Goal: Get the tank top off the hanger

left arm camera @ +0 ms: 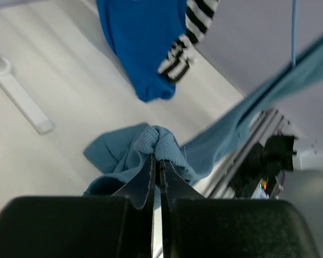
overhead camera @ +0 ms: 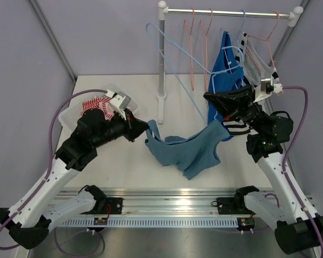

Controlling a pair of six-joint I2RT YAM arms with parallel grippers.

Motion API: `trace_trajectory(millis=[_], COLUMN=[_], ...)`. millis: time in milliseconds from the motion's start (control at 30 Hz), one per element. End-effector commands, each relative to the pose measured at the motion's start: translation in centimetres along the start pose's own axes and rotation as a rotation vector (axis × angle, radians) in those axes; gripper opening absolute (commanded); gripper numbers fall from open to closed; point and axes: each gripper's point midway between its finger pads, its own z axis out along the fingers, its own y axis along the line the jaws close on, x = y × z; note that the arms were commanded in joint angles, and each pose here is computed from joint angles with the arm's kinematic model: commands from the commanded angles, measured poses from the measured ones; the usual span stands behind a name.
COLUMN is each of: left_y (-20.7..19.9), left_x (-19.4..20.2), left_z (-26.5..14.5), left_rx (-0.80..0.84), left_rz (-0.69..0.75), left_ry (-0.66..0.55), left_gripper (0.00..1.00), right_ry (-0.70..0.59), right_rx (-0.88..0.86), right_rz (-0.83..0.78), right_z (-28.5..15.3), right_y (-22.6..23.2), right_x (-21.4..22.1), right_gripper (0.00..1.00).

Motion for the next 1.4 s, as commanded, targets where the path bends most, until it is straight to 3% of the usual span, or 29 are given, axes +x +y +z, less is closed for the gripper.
trace_trajectory(millis=[0,67,133,167,200,267,367,400,433,500,567,633,667,700,733,767,900,967,1000,1233,1367], left_y=[-1.6,0.0,2.1,2.9,3.5,4.7,3.3,2.3,0.1,-1.3,-0.2,2.7,3.7,4.5,5.5,5.6,5.7,6.1,6.2,8.3,9.6], left_x=[6.3,7.4,7.8,7.9,8.0,8.2,8.8,8.8,8.1,7.8,7.2,6.9,6.8,6.7,7.2,7.1,8.0,7.7,7.6,6.1,8.9], left_z=[0.2,0.7,0.6,0.5,0.3,0.0,0.4,0.7,0.9,1.0,0.8,-0.2,-0.8,-1.4,-2.2,-2.7,-4.1,-4.8,-5.5,-8.3,-7.5], left_rx=[0.132,0.041,-0.095,-0.144,-0.183,-0.250,-0.164,-0.108,0.011,0.084,-0.001,-0.194,-0.256,-0.304,-0.360,-0.370,-0.370,-0.391,-0.404,-0.515,-0.533], left_rz=[0.018,0.011,-0.008,-0.005,0.004,0.018,0.018,0.010,0.002,-0.021,-0.020,-0.003,0.008,0.020,0.029,0.037,0.051,0.072,0.080,0.143,0.148], left_ry=[0.241,0.263,0.267,0.269,0.270,0.277,0.284,0.275,0.247,0.229,0.209,0.217,0.215,0.218,0.235,0.229,0.261,0.256,0.255,0.129,0.168], left_gripper=[0.00,0.00,0.00,0.00,0.00,0.00,0.00,0.00,0.00,0.00,0.00,0.10,0.11,0.15,0.20,0.31,0.56,0.78,0.99,0.99,0.99], right_ry=[-0.350,-0.396,-0.247,-0.252,-0.177,-0.214,-0.352,-0.481,-0.503,-0.461,-0.302,-0.121,-0.112,-0.015,-0.031,0.023,0.162,0.207,0.261,0.381,0.404], right_rx=[-0.142,-0.070,0.131,0.215,0.319,0.387,0.218,0.060,-0.013,-0.109,-0.105,0.042,0.086,0.203,0.308,0.404,0.639,0.732,0.788,0.948,0.956], right_rz=[-0.247,-0.251,-0.249,-0.274,-0.251,-0.265,-0.311,-0.296,-0.278,-0.192,-0.118,-0.080,-0.120,-0.143,-0.147,-0.109,-0.006,0.021,0.041,-0.026,-0.063], right_z=[0.7,0.9,1.4,1.1,0.4,-0.7,-1.8,-2.9,-3.0,-1.7,0.1,1.9,2.4,1.5,1.1,0.0,-1.9,-2.1,-2.9,-0.8,2.5], right_y=[4.0,2.9,0.0,0.1,-2.0,-2.7,-0.1,1.7,2.1,1.6,0.8,-0.9,-0.3,-1.8,-2.8,-3.5,-6.8,-8.7,-9.4,-12.8,-14.5], right_x=[-7.7,-8.8,-8.2,-10.0,-8.4,-8.8,-7.9,-6.8,-5.8,-3.9,-2.2,-1.5,-3.1,-1.4,-2.1,-1.8,0.5,1.2,2.3,3.4,3.3], right_gripper=[0.00,0.00,0.00,0.00,0.00,0.00,0.00,0.00,0.00,0.00,0.00,0.00,0.00,0.00,0.00,0.00,0.00,0.00,0.00,0.00,0.00])
